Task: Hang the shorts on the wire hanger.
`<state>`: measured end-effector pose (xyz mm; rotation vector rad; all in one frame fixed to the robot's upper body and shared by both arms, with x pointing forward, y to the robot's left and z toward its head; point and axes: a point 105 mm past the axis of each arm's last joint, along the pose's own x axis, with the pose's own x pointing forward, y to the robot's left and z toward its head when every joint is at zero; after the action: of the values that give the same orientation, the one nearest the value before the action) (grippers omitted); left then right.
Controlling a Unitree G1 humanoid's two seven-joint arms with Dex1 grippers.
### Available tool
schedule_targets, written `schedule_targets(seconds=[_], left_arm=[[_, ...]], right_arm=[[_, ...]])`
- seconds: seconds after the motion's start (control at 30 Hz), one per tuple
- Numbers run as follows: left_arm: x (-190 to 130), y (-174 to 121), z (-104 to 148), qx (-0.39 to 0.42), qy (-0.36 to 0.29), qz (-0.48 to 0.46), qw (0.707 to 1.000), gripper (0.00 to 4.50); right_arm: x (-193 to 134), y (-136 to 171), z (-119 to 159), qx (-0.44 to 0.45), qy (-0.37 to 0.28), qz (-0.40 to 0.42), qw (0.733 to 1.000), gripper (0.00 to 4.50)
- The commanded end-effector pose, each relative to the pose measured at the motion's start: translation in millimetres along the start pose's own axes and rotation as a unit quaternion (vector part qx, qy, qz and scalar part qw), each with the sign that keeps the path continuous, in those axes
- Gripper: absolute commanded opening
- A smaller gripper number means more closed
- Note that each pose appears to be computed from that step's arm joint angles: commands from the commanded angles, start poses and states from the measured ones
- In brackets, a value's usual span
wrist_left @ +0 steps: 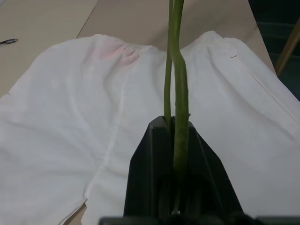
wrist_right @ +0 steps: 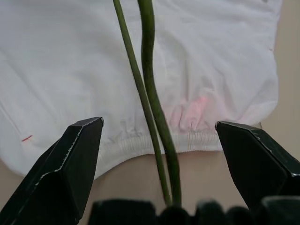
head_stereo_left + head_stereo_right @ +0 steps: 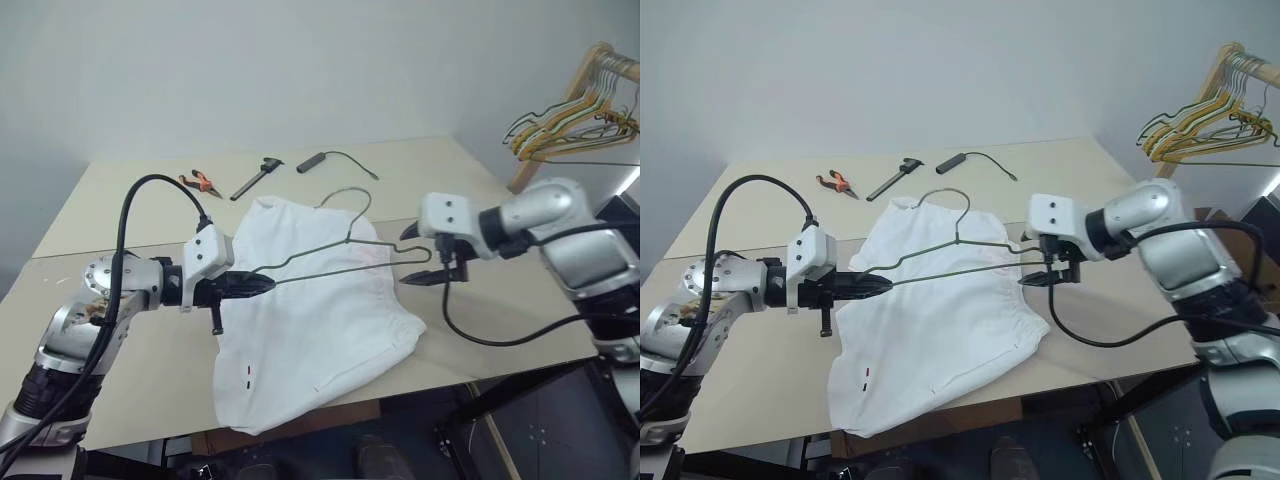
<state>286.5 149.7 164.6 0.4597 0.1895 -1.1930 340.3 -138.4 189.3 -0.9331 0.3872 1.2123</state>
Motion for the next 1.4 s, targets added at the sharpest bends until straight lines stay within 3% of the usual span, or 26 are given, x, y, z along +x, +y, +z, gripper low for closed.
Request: schedule_targets(seconds=[0.03, 0.3, 0.37, 0.4, 0.6, 0.7, 0.87, 1.03, 1.17, 1.4], left_arm=[[-1, 0, 13, 0.032, -0.010, 0.001, 0.999, 0.00], [-2, -2, 17, 0.049, -0.022, 0.000, 0.999, 0.00], [-3, -5, 19, 0.070, -0.037, -0.005, 0.997, 0.00], [-4, -5, 19, 0.076, -0.042, -0.005, 0.996, 0.00], [-11, 1, 16, 0.051, -0.062, -0.009, 0.997, 1.77], [-25, 16, 5, 0.040, -0.041, 0.033, 0.998, 2.73], [-51, 27, -15, 0.015, -0.036, 0.102, 0.994, 4.37], [-35, -2, 6, 0.015, -0.132, 0.094, 0.987, 4.48], [-16, -22, 17, 0.011, -0.152, 0.061, 0.986, 4.48], [1, -28, 36, 0.025, -0.175, 0.025, 0.984, 4.48]], right_arm=[[-2, -7, 5, -0.013, 0.011, -0.003, 1.000, 3.49], [2, -3, 9, -0.028, 0.002, 0.016, 0.999, 0.55], [2, -2, 9, -0.029, -0.003, 0.020, 0.999, 0.02], [2, -1, 9, -0.029, -0.004, 0.021, 0.999, 0.02], [-9, 14, -1, -0.007, -0.018, 0.037, 0.999, 0.00], [-18, 28, -20, 0.034, -0.011, 0.035, 0.999, 0.00], [-44, 49, -78, 0.198, 0.020, -0.027, 0.980, 0.00], [-54, 83, -125, 0.393, 0.043, -0.065, 0.916, 0.00], [-53, 101, -138, 0.520, 0.035, -0.068, 0.851, 0.00], [-52, 106, -157, 0.639, 0.007, -0.091, 0.764, 0.00]])
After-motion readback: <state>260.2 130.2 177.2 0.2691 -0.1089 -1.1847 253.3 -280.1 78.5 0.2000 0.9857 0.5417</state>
